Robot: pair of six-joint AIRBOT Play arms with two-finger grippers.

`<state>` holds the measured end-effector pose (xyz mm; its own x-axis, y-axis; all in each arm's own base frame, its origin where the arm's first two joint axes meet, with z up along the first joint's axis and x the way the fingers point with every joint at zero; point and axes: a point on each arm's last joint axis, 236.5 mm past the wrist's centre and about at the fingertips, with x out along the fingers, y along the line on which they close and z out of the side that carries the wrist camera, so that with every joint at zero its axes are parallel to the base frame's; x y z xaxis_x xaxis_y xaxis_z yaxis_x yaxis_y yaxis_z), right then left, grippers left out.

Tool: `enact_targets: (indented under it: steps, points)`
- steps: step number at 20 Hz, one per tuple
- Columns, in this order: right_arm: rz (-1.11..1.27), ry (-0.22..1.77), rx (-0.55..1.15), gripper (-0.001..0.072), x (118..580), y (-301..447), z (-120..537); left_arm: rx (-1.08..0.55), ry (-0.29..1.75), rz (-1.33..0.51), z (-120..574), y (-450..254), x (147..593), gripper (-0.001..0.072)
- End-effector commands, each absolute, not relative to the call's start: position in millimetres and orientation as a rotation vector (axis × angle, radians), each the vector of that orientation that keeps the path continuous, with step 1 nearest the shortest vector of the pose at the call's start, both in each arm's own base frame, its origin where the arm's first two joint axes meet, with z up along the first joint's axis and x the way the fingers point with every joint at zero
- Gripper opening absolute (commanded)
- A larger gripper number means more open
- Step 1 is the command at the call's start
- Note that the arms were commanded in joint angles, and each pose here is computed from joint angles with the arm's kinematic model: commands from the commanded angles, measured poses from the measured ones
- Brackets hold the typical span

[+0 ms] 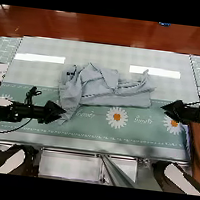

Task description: Fold the shirts.

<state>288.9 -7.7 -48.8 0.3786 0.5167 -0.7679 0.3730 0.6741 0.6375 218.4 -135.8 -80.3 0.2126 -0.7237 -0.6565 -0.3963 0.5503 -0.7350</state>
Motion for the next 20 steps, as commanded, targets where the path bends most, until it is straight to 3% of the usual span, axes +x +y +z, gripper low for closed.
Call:
enact_targets:
  steps: [1,11,20]
  points:
    - [0.127,1.22,0.888,0.0412,289,-4,-47,-1.029,1.395,-0.28,-92,-141,226,0.0504]
    - [0.107,1.2,0.884,0.0412,293,-9,-48,-1.131,1.329,-0.318,-94,-154,254,0.0503]
    - [0.107,1.2,0.883,0.0412,293,-9,-48,-1.002,1.412,-0.464,-70,-161,257,0.0501]
